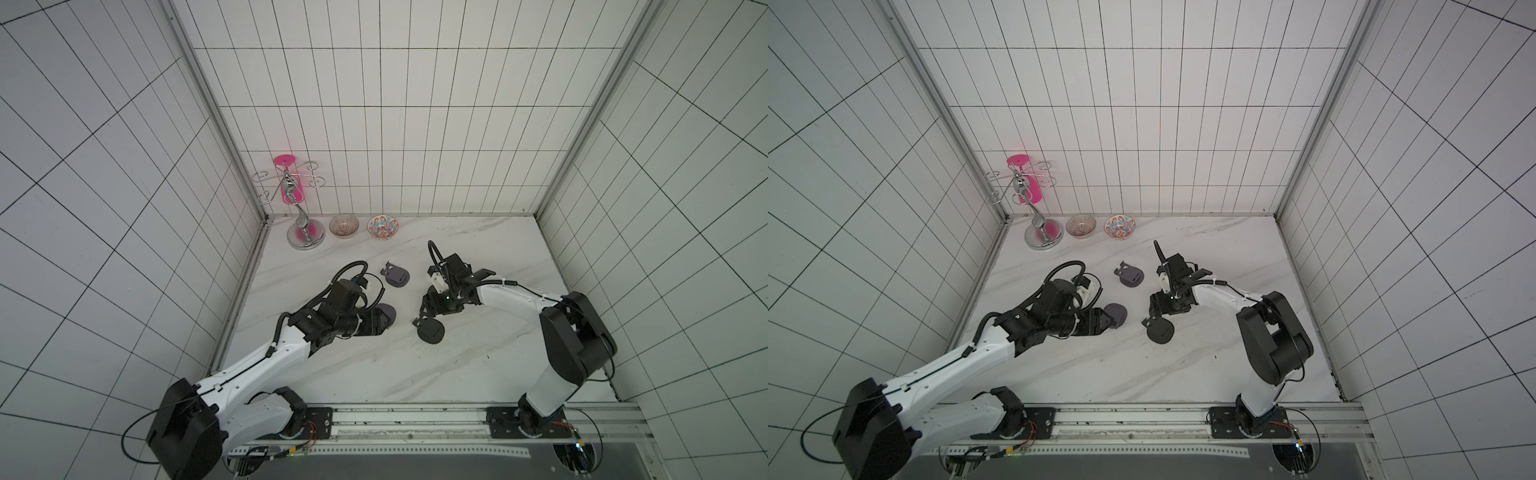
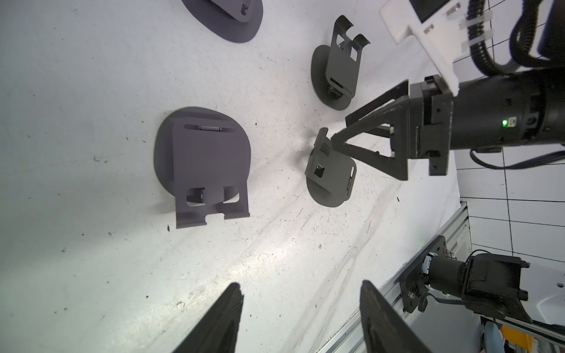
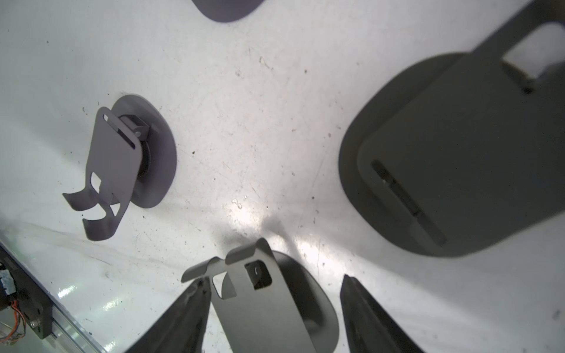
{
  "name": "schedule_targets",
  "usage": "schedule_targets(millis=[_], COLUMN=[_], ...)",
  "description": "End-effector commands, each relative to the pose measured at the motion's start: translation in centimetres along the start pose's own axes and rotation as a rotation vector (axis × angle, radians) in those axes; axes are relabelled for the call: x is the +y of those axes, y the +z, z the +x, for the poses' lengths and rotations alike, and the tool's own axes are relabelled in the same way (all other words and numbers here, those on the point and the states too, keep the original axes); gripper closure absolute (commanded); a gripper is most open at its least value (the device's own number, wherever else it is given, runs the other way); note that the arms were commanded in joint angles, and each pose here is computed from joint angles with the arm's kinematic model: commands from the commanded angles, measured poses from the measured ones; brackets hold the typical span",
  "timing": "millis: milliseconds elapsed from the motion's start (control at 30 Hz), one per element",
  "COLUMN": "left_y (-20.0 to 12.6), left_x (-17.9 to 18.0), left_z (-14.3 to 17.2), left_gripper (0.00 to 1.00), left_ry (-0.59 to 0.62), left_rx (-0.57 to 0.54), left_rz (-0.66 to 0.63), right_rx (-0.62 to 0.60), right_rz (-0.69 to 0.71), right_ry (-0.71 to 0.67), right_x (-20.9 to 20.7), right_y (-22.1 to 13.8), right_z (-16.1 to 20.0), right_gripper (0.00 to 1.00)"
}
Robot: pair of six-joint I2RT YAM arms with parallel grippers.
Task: Open the phone stand
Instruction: Adjust the phone stand at the center of the board.
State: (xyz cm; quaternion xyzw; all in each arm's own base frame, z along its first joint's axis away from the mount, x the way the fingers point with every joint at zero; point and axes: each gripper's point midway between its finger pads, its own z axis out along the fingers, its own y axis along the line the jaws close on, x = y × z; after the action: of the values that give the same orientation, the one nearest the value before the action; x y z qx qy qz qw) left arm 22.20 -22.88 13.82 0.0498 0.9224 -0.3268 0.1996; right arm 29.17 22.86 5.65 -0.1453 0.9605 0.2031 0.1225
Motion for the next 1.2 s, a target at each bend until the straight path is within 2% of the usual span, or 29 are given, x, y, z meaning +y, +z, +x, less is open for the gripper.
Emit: schedule_targets(millis=[0, 233, 367, 467, 633, 900, 1167], left_y=[0.0, 0.9, 1.8, 2.1, 1.9, 1.4, 1.5], left_x=[-0.3, -0.5, -0.5, -0.8, -1.0, -1.1, -1.0], left_z=[-1.6, -3.0, -3.3, -3.3, -3.4, -3.3, -3.2], left_gripper=[0.38, 0.38, 0.38, 0.38, 0.38, 0.38, 0.38], left_ry=[0.05, 0.101, 0.109, 0.111, 0.109, 0.115, 0.118], left_rx=[-0.032, -0.052, -0.039, -0.038, -0.045, -0.051, -0.044], left_rz=[-0.023, -0.041, -0.045, -0.032, -0.021, -0.014, -0.022], right_rx=[0.001, 0.013, 0.026, 0.023, -0.015, 0.002, -0.004], right_rz=[0.045, -0.004, 0.001, -0.025, -0.116, -0.141, -0.151], right_ry=[0.135, 0.279, 0.36, 0.4, 0.423, 0.486, 0.461], right_x=[-1.2, -0.6, -1.1, -1.0, 0.2, -0.1, -1.1], right_y=[-0.9, -1.1, -0.4, 0.2, 0.3, 2.3, 2.6], right_z=[2.1, 4.5, 5.8, 6.2, 5.1, 5.3, 2.7], right_gripper=[0.3, 0.39, 0.47, 0.49, 0.51, 0.55, 0.55])
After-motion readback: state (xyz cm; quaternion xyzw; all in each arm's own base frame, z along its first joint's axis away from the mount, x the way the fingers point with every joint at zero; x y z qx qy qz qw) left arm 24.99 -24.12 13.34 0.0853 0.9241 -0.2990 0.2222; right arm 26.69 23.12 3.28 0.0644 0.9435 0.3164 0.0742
